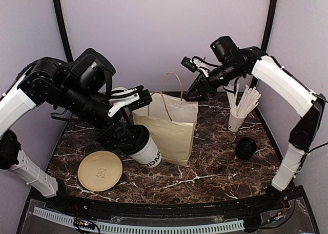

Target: Pack the takeout coffee

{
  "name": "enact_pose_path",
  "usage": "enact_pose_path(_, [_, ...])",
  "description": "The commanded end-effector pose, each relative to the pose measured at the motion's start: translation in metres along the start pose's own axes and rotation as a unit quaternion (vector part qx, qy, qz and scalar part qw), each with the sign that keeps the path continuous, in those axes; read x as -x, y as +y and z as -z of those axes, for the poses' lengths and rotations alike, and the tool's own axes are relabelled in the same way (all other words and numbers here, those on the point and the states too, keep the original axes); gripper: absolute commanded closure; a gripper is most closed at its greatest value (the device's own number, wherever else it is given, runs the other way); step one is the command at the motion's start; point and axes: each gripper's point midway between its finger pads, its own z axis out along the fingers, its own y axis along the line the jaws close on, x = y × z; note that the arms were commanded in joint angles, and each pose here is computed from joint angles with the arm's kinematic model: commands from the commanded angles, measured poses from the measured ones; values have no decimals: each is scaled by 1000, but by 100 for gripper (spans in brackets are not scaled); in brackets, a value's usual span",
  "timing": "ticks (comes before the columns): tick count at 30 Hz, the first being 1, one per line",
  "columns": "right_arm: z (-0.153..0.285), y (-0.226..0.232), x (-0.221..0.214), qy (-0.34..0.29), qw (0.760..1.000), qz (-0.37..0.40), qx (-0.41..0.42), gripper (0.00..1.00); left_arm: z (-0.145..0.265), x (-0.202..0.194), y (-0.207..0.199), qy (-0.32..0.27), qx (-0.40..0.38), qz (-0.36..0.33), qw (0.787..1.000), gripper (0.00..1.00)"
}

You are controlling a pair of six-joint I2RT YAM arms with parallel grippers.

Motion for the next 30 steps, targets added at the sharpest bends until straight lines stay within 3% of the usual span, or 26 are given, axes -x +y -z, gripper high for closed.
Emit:
enact_pose_path(1, [-4, 6, 11, -5, 1000, 10, 7, 31, 17, -22, 12, 23, 44, 35, 998, 44])
enact_pose_path(10, [-30, -1, 20, 0, 1000, 3, 26, 54, 49, -29, 54, 14, 177, 65, 982, 42])
enact_pose_path(15, [-28, -1, 21, -2, 1000, 8, 22, 90, 73, -22, 74, 2, 242, 77, 967, 42])
enact_pose_path(17, [-22, 1, 20, -2, 1000, 19, 13, 99, 77, -15, 77, -8, 250, 73, 966, 42])
enact_pose_path(30, [25, 8, -12, 15, 994, 90, -58, 100, 84, 38, 87, -75, 279, 15, 957, 41])
